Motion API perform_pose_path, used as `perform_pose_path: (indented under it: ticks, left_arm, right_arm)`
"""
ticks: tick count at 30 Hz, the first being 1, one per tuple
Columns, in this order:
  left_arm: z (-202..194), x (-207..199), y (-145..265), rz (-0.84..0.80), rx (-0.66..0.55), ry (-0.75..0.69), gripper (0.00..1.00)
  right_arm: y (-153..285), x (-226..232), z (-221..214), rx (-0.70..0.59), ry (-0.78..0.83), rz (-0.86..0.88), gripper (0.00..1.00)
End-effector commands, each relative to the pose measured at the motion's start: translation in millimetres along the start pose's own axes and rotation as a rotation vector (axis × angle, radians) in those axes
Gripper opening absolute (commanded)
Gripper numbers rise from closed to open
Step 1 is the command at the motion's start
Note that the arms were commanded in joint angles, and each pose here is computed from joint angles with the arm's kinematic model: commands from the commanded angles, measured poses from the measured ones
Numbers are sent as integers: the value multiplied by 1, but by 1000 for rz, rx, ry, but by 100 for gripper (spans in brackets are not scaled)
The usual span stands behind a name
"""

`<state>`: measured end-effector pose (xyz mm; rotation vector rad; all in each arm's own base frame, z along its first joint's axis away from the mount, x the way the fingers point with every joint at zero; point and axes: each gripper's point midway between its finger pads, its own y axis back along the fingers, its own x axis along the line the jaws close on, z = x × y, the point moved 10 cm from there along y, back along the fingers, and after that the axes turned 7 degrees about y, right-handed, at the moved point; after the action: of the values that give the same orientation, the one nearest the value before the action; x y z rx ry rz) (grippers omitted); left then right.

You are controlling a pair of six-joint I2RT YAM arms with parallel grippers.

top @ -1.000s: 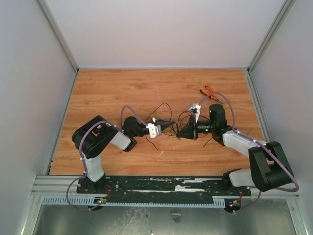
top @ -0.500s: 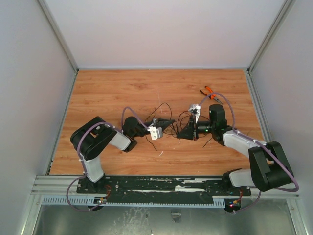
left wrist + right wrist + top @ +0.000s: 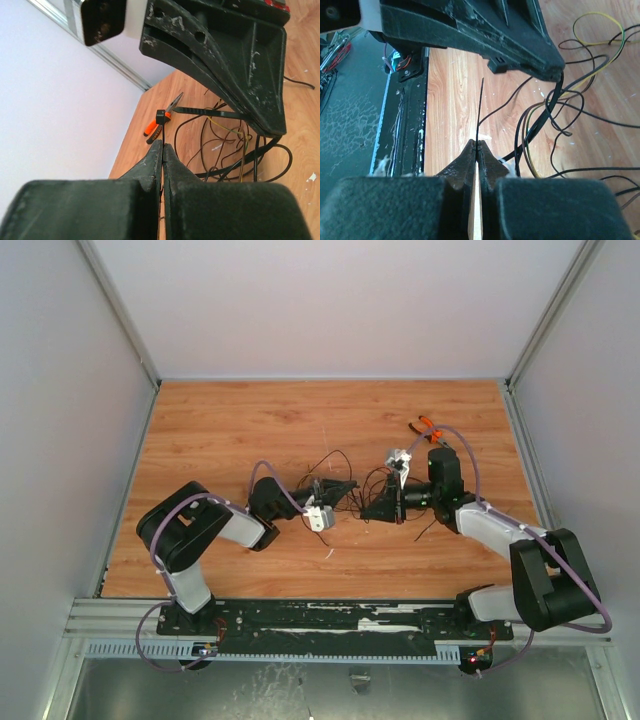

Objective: Zip-tie the wires
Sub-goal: Tie the cable at the center of the board.

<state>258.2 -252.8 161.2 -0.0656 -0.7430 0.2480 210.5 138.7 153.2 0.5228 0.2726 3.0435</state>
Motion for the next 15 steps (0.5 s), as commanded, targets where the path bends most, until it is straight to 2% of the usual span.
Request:
perform_pose_path:
  ticks: [1,15]
  left_arm:
    - [9,4,1,19,-14,-76,0]
    - [10,4,1,26,-16,-81,0]
  right_arm:
    - [2,-5,11,-4,54,29,0]
    - [0,-10,6,7,30,37,0]
